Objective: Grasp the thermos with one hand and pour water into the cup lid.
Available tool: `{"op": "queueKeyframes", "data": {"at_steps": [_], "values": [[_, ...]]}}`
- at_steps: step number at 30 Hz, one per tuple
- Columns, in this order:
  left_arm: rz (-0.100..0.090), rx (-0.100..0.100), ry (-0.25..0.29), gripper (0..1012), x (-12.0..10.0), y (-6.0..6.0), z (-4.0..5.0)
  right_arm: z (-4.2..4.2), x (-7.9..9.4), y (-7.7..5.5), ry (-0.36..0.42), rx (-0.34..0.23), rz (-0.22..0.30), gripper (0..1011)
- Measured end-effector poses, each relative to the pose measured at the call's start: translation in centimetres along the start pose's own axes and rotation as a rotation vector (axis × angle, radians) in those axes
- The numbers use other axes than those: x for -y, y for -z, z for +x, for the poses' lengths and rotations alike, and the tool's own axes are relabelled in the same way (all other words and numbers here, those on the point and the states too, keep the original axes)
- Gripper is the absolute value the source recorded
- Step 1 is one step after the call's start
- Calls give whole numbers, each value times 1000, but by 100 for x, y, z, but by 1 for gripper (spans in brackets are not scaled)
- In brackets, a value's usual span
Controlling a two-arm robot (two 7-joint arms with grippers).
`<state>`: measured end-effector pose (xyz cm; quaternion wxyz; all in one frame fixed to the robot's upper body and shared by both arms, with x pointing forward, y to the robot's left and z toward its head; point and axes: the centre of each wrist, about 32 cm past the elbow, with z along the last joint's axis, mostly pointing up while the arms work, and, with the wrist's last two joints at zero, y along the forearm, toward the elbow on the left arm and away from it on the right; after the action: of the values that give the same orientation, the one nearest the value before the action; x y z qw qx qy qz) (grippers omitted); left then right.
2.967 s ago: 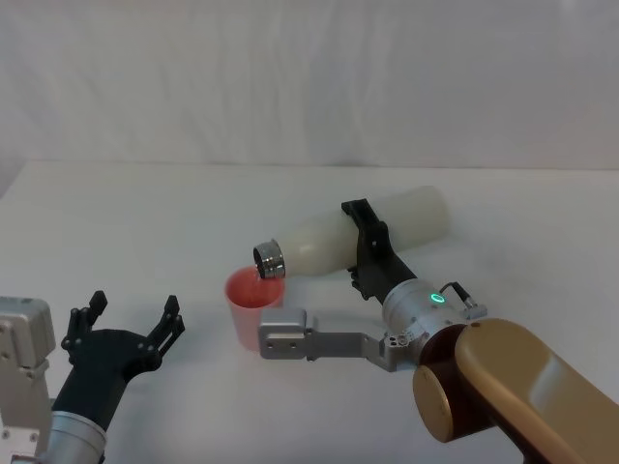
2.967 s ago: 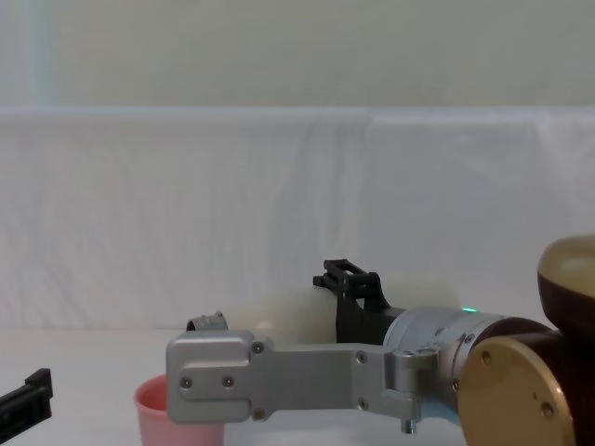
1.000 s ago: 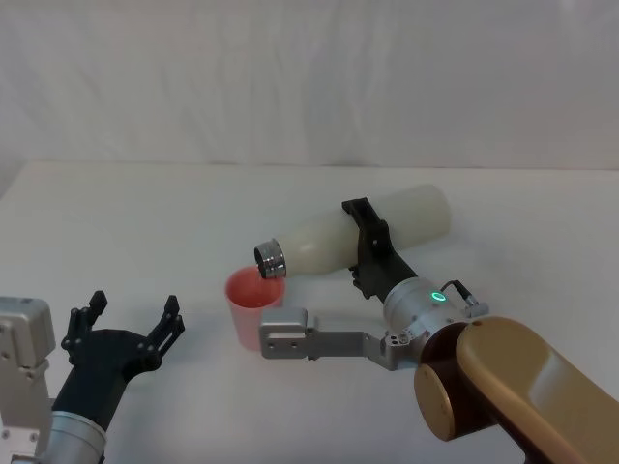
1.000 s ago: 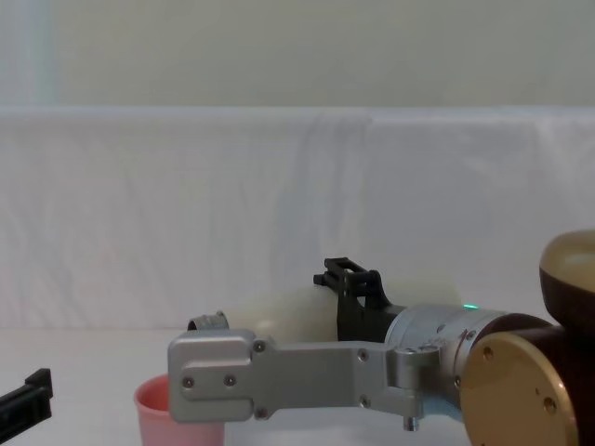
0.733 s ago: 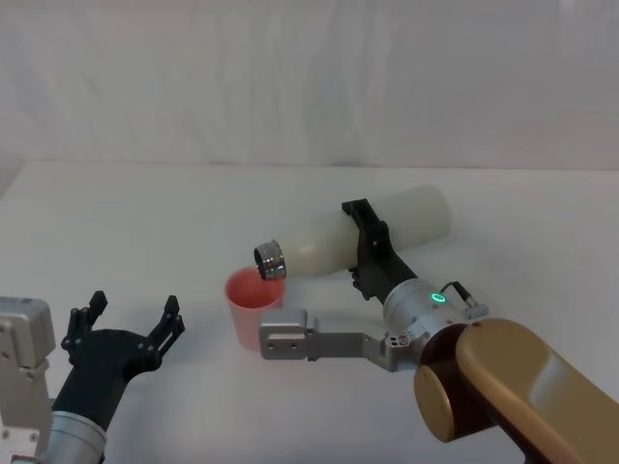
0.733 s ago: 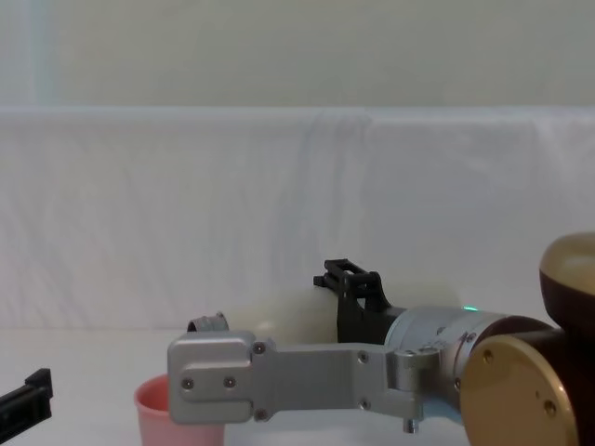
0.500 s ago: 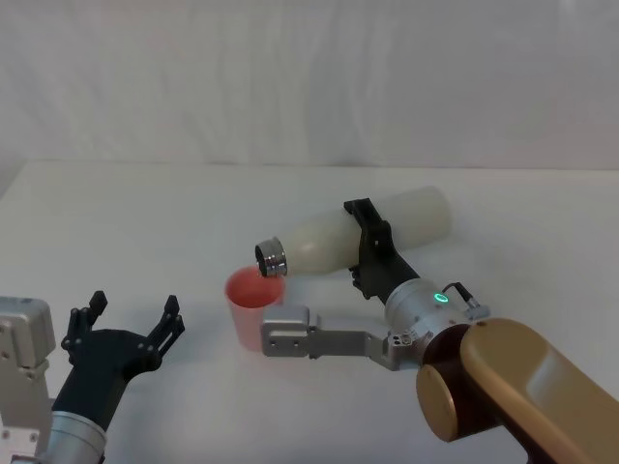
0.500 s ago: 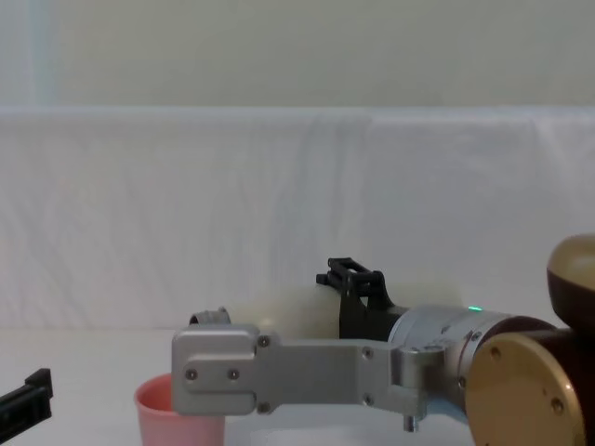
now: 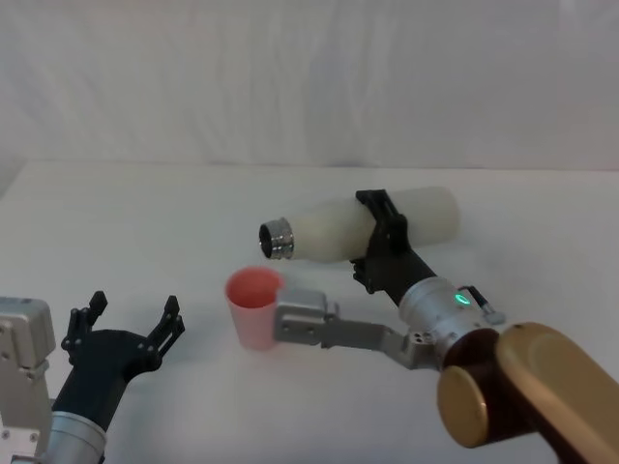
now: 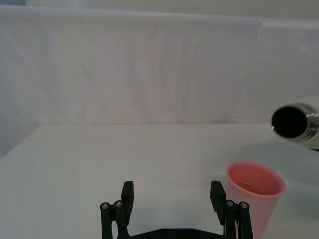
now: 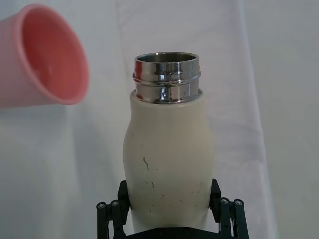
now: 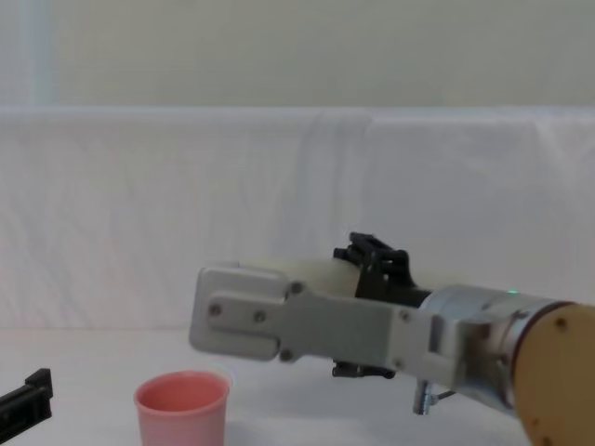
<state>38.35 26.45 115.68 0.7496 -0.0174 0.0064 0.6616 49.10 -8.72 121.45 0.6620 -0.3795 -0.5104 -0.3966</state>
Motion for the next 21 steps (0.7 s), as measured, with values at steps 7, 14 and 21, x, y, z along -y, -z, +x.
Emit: {"op": "queueKeyframes", "data": {"at_steps": [7,14,21], "values": [[0,0,0,1001,0,0,0,82,186,73,37,-151,8,951],[0,0,0,1001,0,0,0,152,377,182,60,-314,15,951],[0,0,0,1001,0,0,0,178,489,312,64,-456,17,951]]}}
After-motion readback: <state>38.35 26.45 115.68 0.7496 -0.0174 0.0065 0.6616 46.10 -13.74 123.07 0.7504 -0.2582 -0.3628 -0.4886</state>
